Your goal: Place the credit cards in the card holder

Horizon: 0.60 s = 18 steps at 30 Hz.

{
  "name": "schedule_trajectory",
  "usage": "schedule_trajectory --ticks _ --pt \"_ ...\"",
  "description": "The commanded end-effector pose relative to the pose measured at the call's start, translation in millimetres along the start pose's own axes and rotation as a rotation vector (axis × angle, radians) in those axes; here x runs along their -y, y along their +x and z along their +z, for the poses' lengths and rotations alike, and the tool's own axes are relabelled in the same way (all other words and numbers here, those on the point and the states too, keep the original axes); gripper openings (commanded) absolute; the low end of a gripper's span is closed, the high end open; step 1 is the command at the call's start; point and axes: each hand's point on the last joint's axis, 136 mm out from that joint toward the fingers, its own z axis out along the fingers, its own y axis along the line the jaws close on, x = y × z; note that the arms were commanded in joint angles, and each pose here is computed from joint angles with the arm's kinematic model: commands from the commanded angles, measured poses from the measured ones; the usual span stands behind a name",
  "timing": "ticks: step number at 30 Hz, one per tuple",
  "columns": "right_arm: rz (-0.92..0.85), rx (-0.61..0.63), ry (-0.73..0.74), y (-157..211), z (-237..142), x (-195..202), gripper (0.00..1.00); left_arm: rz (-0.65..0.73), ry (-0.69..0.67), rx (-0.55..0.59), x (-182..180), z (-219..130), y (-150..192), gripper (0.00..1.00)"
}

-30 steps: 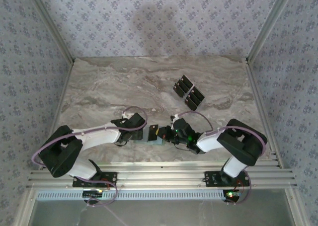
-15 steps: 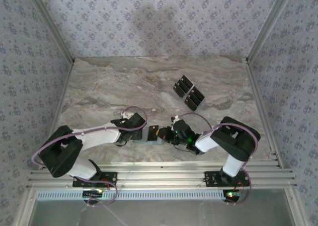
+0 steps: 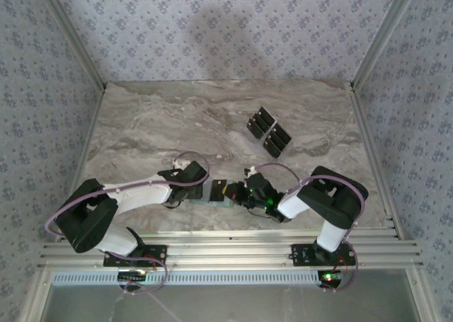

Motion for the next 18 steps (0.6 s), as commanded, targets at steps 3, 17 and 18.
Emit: schedule_trajectory --ticks 3,17,18 --pt "0.004 -0.053 0.019 14 7 11 0.00 0.071 -0.022 -0.116 -9 7 35 0.98" --pt "0.019 -0.126 0.023 18 14 17 0.00 0.065 -0.020 -0.119 -9 8 36 0.98" --pt "0.024 -0.127 0.030 16 13 19 0.00 0.064 -0.018 -0.120 -9 8 37 0.98"
